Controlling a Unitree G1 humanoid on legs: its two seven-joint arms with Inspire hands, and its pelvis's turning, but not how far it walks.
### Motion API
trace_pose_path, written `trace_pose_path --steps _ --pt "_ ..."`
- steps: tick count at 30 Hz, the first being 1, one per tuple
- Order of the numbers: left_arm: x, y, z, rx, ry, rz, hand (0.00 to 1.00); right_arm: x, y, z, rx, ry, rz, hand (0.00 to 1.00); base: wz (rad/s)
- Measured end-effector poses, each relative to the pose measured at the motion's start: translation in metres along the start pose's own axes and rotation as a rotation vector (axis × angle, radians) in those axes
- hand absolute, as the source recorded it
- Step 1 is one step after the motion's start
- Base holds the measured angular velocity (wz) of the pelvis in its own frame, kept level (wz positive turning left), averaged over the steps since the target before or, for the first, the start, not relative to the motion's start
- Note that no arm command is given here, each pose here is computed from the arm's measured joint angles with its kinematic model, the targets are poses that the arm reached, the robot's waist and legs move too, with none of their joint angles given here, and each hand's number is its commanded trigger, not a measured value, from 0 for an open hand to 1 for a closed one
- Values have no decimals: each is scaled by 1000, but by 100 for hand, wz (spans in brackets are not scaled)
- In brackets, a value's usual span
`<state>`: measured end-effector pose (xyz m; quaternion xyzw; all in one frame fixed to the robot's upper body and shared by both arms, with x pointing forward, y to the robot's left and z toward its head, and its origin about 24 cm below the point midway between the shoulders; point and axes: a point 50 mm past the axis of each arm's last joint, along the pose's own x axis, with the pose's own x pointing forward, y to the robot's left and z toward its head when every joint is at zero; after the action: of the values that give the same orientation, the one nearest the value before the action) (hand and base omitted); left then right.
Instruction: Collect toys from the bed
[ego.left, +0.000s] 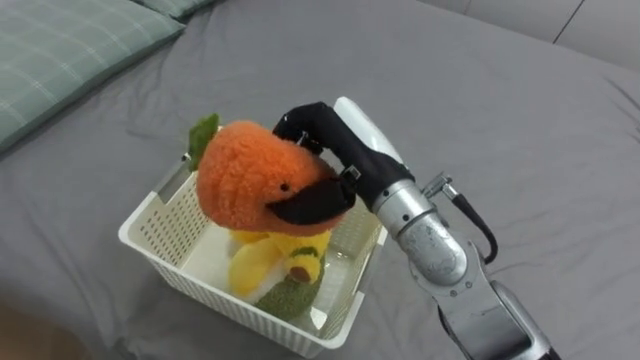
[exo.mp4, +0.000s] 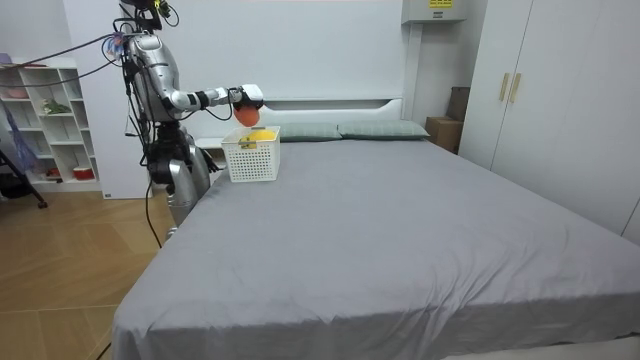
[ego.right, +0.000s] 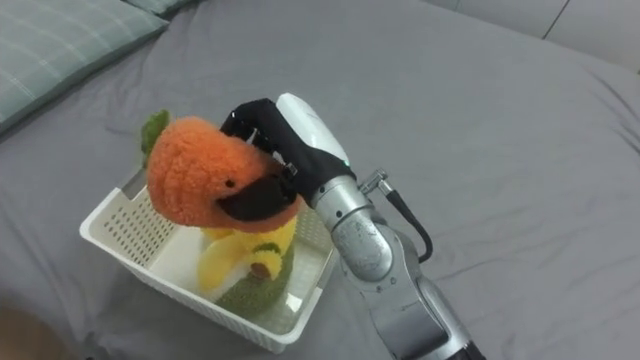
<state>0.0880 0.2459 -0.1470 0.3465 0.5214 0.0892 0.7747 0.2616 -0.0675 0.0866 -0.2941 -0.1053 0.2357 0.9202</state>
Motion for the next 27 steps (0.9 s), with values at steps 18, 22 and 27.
trace_pose_path --steps 18,22,27 --pt "0 1 2 -1 0 6 0 0 2 -9 -5 44 2 0 0" --pt "0 1 2 -1 1 6 0 0 2 -9 -5 44 1 0 0" --pt "0 -1 4 16 -11 -1 0 0 2 -9 2 44 -3 0 1"
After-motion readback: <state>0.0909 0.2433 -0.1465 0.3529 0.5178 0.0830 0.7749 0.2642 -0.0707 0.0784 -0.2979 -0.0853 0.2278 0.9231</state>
